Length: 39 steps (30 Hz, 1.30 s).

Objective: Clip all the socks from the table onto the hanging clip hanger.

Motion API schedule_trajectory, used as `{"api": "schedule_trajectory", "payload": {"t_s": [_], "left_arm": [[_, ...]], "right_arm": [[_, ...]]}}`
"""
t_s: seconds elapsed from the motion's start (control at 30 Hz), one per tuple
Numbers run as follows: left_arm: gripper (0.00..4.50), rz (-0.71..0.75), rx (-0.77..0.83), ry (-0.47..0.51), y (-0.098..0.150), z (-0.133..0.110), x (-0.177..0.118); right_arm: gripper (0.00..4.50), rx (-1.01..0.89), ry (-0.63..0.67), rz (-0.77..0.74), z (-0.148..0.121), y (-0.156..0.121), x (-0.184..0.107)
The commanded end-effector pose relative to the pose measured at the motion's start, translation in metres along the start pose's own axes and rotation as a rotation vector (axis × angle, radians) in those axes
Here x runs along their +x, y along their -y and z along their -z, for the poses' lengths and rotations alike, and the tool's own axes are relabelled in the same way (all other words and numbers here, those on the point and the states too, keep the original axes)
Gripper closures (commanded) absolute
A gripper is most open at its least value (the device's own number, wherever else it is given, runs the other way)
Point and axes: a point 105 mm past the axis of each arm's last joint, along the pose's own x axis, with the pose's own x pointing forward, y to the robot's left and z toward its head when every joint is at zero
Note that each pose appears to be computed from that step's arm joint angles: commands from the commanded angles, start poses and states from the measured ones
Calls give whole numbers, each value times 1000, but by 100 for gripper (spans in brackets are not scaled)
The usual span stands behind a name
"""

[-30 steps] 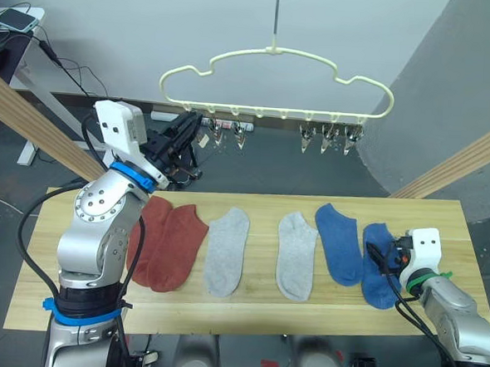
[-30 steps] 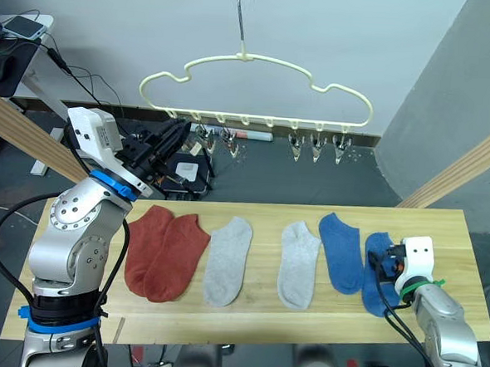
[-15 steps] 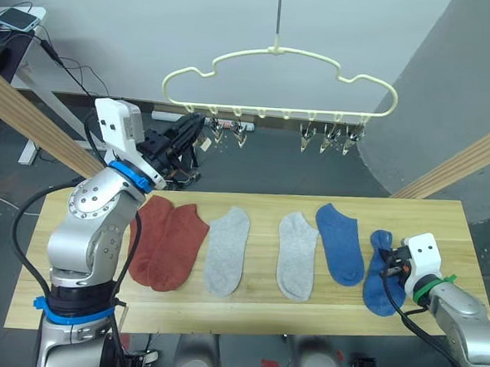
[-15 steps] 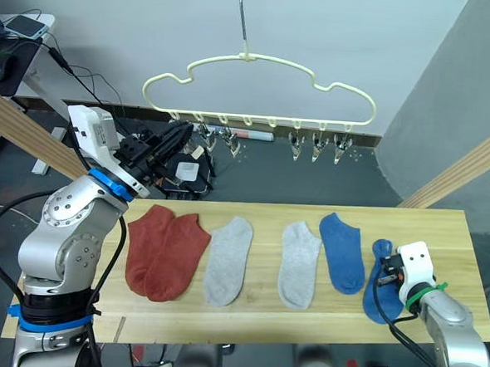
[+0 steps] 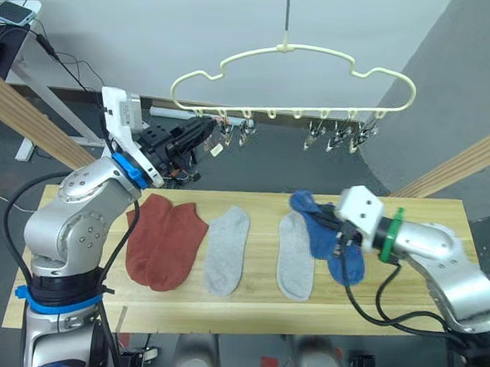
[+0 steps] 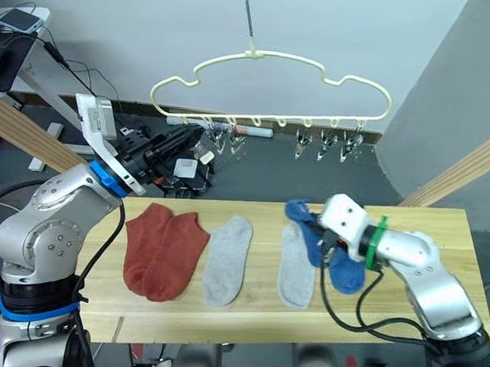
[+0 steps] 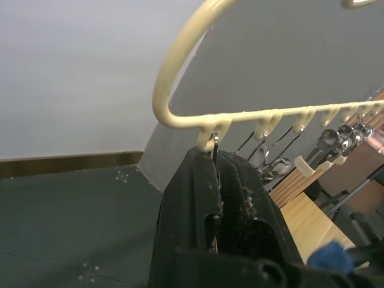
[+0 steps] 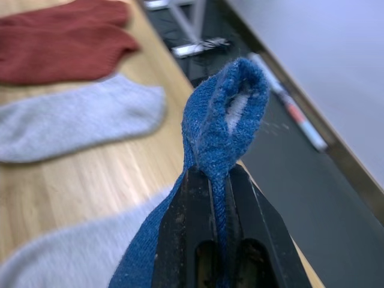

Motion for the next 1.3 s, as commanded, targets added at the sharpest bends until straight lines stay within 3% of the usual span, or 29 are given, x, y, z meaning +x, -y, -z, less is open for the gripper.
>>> {"api": "schedule_trajectory", "payload": {"t_s": [0.03, 0.47, 1.3], "left_arm": [[450, 30, 33, 42, 9, -14, 0], [450, 52, 36, 35, 14, -11, 0], [450, 45, 71, 34, 13, -5, 1]], "right_arm": [[448, -28, 25, -38, -17, -9, 26], [448, -17, 62, -12, -61, 6, 81], [448, -78, 176, 0, -109, 10, 98]]}}
